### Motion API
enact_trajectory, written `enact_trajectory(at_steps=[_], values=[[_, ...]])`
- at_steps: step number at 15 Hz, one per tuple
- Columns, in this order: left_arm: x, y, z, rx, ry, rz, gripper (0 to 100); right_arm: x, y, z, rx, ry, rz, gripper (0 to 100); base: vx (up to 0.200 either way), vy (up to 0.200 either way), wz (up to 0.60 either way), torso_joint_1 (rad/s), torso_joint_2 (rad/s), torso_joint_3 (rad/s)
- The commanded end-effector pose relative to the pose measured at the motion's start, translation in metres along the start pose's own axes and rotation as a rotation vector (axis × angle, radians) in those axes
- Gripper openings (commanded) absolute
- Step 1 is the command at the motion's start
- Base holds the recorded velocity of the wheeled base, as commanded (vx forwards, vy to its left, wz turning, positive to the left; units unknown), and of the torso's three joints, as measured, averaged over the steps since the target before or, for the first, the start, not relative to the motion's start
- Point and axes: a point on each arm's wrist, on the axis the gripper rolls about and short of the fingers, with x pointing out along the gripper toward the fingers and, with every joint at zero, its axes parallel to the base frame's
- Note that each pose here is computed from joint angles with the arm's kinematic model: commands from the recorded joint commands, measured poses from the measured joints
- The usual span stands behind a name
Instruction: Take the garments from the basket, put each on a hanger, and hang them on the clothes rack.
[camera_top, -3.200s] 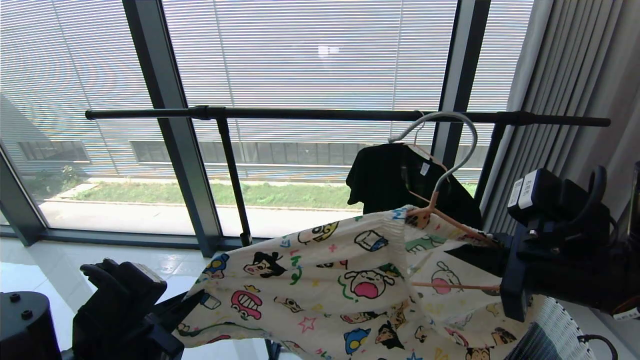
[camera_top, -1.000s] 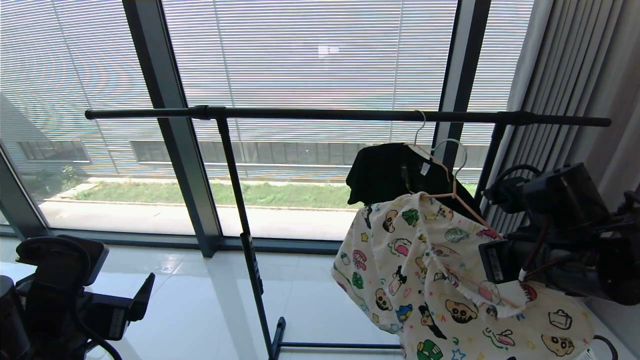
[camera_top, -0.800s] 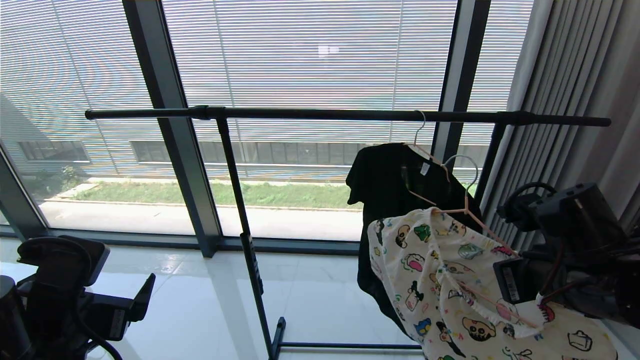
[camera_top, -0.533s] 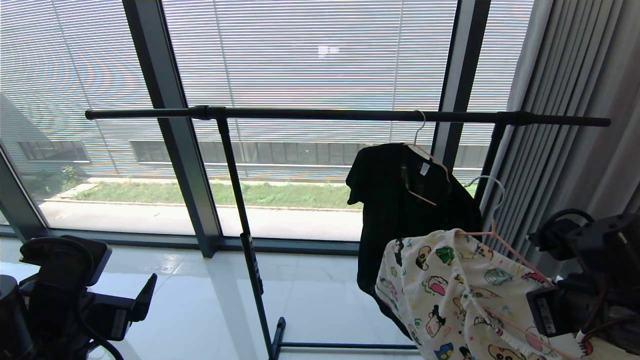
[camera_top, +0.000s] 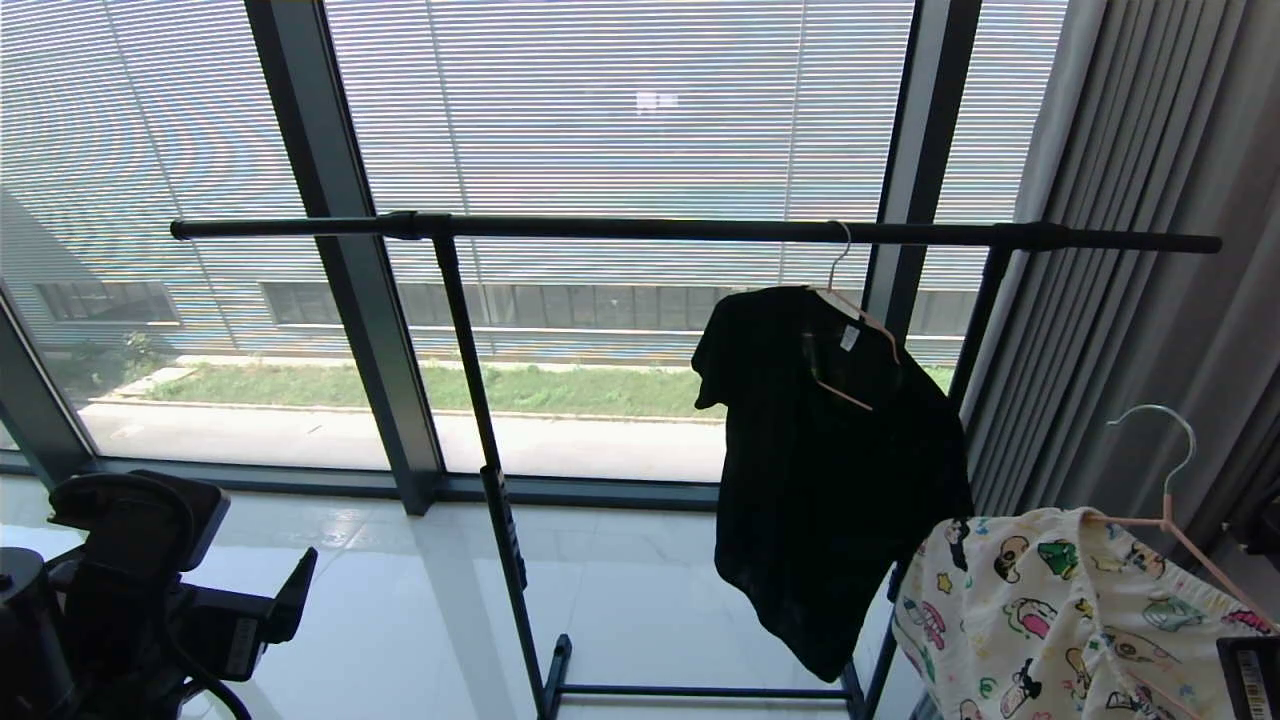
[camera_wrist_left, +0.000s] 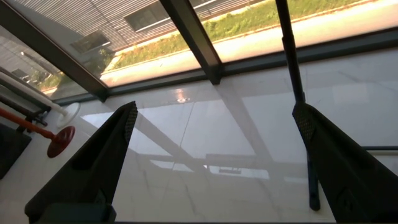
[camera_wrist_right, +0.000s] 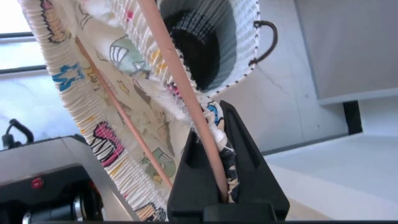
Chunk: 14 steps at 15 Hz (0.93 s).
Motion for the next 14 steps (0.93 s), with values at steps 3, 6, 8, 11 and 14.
enact_trajectory(at_steps=[3,6,8,11,14], values=[[0.001,0.0,0.001,-0.001,-0.001,0.002,100,0.019,-0.019,0.025,0.07,-0.044,-0.111,0,0.0,0.0,0.0,0.0,0.0,0.0],[0.001,0.0,0.001,-0.001,-0.004,0.0,100,0.014,-0.014,0.067,0.086,-0.143,-0.007,0,0.0,0.0,0.0,0.0,0.0,0.0],[0.001,0.0,0.003,-0.002,-0.008,0.0,100,0.01,-0.01,0.085,0.035,-0.191,0.038,0,0.0,0.0,0.0,0.0,0.0,0.0],[0.001,0.0,0.003,-0.002,-0.009,0.0,100,0.007,-0.001,0.101,0.003,-0.23,0.064,0,0.0,0.0,0.0,0.0,0.0,0.0],[0.001,0.0,0.003,-0.003,-0.01,0.001,100,0.004,0.008,0.118,-0.006,-0.27,0.092,0,0.0,0.0,0.0,0.0,0.0,0.0]])
